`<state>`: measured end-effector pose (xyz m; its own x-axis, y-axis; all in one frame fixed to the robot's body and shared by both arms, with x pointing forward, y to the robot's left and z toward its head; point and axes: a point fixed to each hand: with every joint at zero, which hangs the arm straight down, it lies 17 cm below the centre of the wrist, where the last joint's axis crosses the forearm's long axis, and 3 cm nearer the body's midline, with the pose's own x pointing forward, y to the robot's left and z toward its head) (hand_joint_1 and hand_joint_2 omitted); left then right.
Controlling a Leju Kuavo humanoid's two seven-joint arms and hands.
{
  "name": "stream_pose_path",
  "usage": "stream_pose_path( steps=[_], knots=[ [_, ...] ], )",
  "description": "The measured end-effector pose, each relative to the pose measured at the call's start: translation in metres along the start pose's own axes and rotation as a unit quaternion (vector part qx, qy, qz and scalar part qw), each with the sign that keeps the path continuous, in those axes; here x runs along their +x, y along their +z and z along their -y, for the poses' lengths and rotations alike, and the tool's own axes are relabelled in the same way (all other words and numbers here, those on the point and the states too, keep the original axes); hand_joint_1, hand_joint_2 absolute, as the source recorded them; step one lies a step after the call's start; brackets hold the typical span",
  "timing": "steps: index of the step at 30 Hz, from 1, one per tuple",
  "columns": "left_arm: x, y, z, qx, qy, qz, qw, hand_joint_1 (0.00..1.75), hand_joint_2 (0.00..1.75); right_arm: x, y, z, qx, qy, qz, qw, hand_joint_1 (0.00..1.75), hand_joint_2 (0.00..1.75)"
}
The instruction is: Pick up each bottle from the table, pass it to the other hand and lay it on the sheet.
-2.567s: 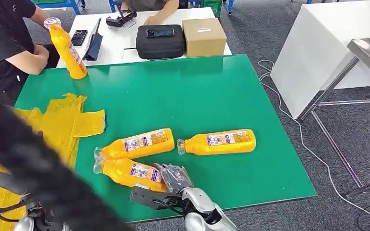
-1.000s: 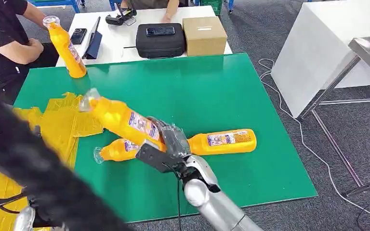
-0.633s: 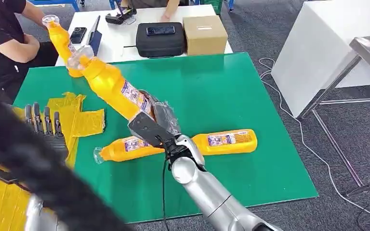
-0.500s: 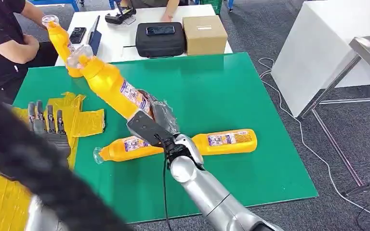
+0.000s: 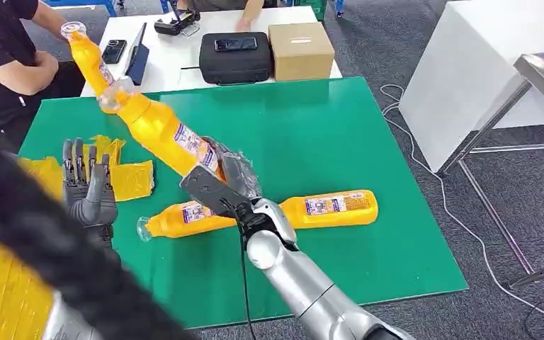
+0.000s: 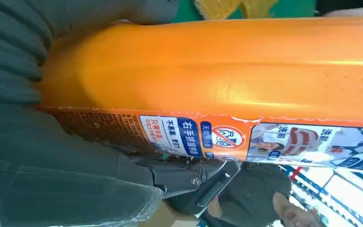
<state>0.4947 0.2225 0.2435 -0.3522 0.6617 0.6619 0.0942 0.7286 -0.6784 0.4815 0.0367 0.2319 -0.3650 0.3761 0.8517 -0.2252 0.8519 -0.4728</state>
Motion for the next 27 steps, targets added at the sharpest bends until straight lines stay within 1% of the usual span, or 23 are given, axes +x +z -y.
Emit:
stream_pose_path(
  steps=[3, 5, 10, 16, 21, 27],
  knots=[
    [-0.004, 0.003, 0.007, -0.015, 0.014, -0.014, 1.0, 0.0, 1.75, -0.001, 0.003, -0.012, 0.021, 0.017, -0.006, 1.0, 1.75, 1.75],
    [-0.004, 0.005, 0.009, -0.019, 0.022, -0.017, 0.999, 0.0, 1.75, 0.0, 0.004, -0.017, 0.026, 0.02, -0.007, 0.999, 1.75, 1.75],
    [-0.011, 0.018, 0.021, -0.049, 0.068, -0.046, 0.995, 0.0, 1.75, -0.007, 0.009, -0.026, 0.041, 0.047, -0.019, 0.998, 1.75, 1.75],
    [-0.02, 0.03, 0.03, -0.067, 0.103, -0.073, 0.99, 0.0, 1.75, -0.013, 0.018, -0.036, 0.053, 0.066, -0.026, 0.996, 1.75, 1.75],
    [-0.025, 0.033, 0.034, -0.073, 0.109, -0.085, 0.988, 0.0, 1.75, -0.009, 0.021, -0.038, 0.056, 0.073, -0.024, 0.995, 1.75, 1.75],
    [-0.03, 0.034, 0.036, -0.077, 0.09, -0.094, 0.989, 0.0, 1.75, -0.004, 0.022, -0.035, 0.05, 0.088, -0.022, 0.995, 1.75, 1.75]
  ],
)
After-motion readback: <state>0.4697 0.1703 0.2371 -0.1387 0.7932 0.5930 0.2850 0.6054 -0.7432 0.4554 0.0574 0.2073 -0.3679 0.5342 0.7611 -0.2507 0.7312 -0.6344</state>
